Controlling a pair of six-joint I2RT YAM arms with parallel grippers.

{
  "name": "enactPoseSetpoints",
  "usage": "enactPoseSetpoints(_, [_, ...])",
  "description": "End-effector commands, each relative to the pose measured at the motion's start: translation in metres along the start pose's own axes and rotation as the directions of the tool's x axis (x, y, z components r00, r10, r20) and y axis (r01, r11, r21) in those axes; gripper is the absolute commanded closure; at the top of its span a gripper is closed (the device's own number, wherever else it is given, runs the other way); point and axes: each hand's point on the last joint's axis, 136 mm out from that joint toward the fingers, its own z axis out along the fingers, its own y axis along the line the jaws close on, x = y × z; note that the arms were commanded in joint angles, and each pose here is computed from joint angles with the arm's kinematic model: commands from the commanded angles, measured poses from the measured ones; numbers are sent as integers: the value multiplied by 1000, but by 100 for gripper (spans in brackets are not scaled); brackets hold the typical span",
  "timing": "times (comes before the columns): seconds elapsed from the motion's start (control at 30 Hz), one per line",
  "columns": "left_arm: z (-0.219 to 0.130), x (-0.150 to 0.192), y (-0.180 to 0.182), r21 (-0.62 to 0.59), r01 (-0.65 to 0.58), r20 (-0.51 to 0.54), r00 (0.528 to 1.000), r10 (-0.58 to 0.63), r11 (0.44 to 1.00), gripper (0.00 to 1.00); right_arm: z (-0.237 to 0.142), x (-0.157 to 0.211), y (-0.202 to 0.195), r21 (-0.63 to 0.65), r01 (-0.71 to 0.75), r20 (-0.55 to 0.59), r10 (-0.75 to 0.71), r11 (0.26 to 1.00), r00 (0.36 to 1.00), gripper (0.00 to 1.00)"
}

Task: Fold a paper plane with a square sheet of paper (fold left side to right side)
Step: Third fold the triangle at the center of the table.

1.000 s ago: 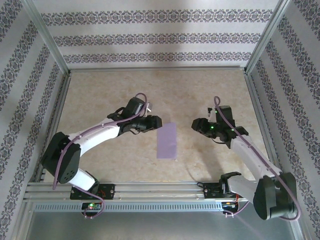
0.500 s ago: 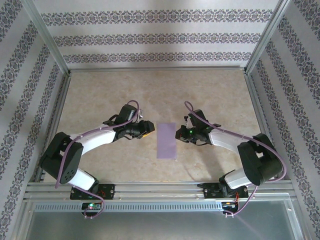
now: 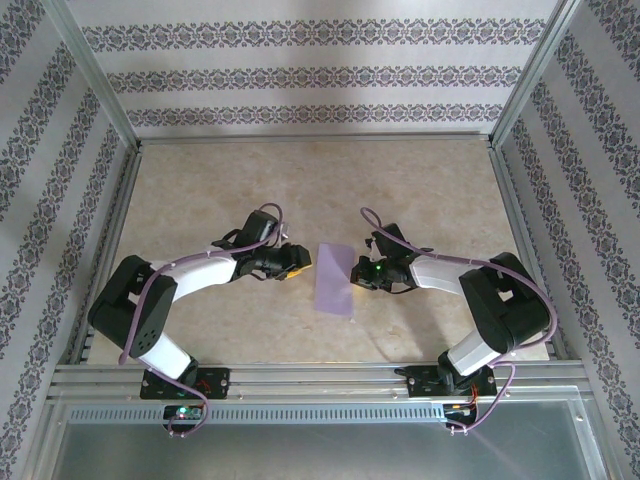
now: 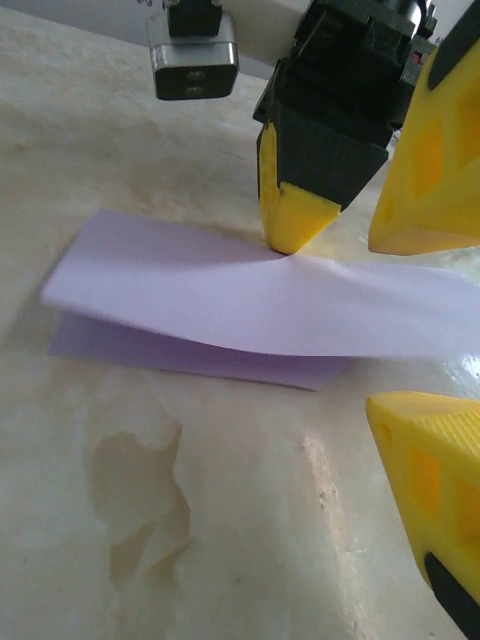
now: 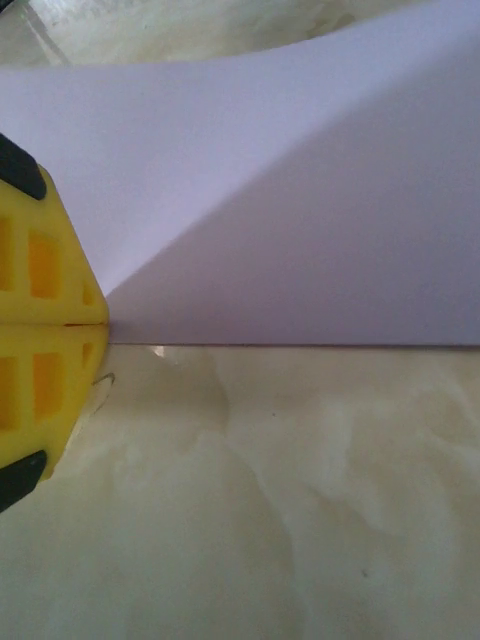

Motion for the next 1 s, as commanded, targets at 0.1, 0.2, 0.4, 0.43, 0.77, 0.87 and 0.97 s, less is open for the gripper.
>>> enactPoseSetpoints(0.1, [6,8,2,-2,22,-57,998,-22,1000,60,3,-4,0,26,51,10,-52,998,999,100])
enactPoseSetpoints(0.2, [9,13,3,-9,18,-79,997,-18,1000,61,3,-4,0,26,55,9,-55,998,998,100])
enactPoseSetpoints(0.4, [13,21,10,-49,8,-107,994,-13,999,61,2,-4,0,29,61,11,-61,998,998,100])
enactPoseSetpoints(0.43, [14,22,10,-49,5,-115,993,-11,999,61,2,-4,0,28,62,11,-63,998,998,100])
enactPoseSetpoints(0.77, [25,38,14,-114,-38,-180,984,17,993,61,2,-5,-1,32,67,14,-67,997,998,100])
enactPoseSetpoints(0.87, [28,41,17,-140,-50,-198,980,22,989,62,2,-5,-1,31,67,15,-68,997,998,100])
enactPoseSetpoints(0.97, [32,46,17,-149,-67,-222,974,33,987,61,2,-5,0,31,68,15,-68,997,998,100])
